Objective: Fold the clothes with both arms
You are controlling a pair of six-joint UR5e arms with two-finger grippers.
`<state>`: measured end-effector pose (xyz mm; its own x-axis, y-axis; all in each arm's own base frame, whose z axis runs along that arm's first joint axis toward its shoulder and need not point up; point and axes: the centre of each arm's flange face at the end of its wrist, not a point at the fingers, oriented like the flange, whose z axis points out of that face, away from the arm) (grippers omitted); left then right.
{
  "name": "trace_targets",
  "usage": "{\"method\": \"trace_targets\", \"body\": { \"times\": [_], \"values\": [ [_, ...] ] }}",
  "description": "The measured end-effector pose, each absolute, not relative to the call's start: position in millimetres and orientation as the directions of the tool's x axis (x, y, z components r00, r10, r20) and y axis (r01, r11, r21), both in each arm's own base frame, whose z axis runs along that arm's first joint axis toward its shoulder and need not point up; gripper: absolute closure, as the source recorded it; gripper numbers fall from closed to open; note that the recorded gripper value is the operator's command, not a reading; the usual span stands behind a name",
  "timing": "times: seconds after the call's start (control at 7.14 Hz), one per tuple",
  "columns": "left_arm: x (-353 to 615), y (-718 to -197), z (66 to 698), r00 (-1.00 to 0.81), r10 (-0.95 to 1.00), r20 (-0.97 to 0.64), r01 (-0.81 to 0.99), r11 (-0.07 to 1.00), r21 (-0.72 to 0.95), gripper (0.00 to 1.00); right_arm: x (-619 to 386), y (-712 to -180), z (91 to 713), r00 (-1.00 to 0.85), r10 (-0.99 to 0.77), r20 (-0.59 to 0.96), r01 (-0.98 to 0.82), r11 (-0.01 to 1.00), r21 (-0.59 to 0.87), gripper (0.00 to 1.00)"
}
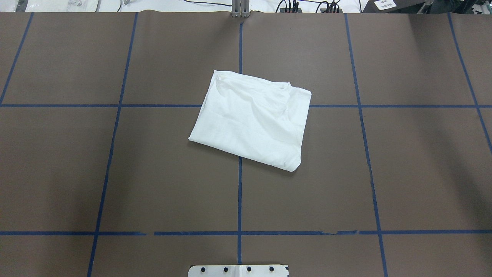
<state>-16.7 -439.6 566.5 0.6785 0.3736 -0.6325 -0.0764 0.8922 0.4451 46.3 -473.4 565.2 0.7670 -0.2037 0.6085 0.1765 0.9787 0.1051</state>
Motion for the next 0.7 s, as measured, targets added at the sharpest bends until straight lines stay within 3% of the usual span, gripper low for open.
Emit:
{"method": "trace_targets", "body": {
  "times": [0.28,0.7],
  "values": [
    [-42.9,-398.6,604.9,0.674,0.283,-0.683,-0.026,0.933,0.36,0.0,72.5,-415.2,619.4,0.765,-0.125,0.631,0.136,0.99,0.032,0.0],
    [-52.5,-378.0,629.8,0.677,0.17,-0.716,-0.006,0.974,0.226,0.0,76.4,-390.3,636.0,0.756,-0.096,0.648,0.114,0.993,0.014,0.0]
  ]
}}
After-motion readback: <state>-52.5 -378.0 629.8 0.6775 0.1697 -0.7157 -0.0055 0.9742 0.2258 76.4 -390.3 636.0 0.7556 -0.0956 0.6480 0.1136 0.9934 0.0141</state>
